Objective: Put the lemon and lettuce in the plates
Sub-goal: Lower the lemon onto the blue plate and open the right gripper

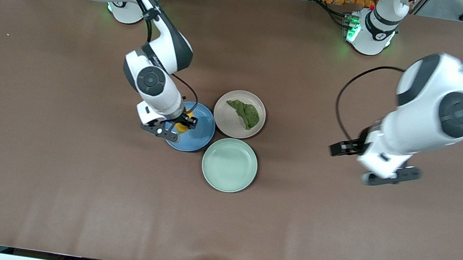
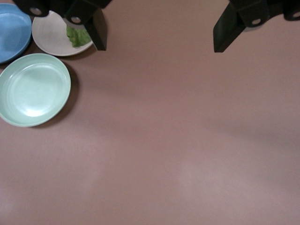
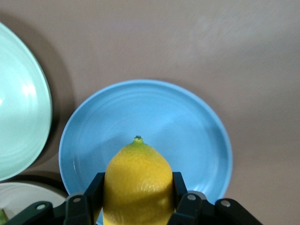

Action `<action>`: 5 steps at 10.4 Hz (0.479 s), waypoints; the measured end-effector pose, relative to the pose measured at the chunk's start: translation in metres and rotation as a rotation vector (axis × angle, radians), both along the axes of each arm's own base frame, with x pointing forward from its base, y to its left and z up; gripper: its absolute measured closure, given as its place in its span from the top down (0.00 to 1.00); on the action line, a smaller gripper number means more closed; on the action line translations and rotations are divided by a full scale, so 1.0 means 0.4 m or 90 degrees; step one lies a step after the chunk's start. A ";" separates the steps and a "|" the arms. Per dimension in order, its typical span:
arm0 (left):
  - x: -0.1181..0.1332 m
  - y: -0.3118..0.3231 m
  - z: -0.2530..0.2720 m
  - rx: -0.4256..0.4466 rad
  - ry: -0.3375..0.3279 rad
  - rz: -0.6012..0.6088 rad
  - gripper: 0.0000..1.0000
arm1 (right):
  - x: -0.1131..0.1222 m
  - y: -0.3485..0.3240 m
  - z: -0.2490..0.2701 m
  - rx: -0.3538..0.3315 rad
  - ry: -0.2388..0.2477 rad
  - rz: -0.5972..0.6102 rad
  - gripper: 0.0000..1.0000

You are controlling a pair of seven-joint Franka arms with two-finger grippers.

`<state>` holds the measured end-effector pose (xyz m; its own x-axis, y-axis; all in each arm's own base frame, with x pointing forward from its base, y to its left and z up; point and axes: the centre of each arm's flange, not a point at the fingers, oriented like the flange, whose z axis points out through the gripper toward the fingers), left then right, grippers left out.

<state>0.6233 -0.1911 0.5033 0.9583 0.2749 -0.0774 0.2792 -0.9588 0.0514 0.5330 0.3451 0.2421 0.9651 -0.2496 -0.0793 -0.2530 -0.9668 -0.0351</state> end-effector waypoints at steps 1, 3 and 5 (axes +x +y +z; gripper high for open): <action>-0.014 0.026 0.053 0.004 -0.007 0.008 1.00 | -0.016 0.021 -0.038 -0.017 -0.009 0.008 0.62; -0.028 0.080 0.117 0.010 -0.011 0.021 1.00 | -0.040 0.042 -0.093 -0.051 -0.020 0.010 0.62; -0.022 0.149 0.155 0.002 -0.027 0.005 1.00 | -0.036 0.043 -0.091 -0.053 -0.024 0.006 0.70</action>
<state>0.6143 -0.1313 0.5652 0.9587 0.2823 -0.0359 0.2840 -0.9569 0.0606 0.5184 0.3623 0.2056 0.9692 -0.2454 -0.0222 -0.2445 -0.9690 0.0353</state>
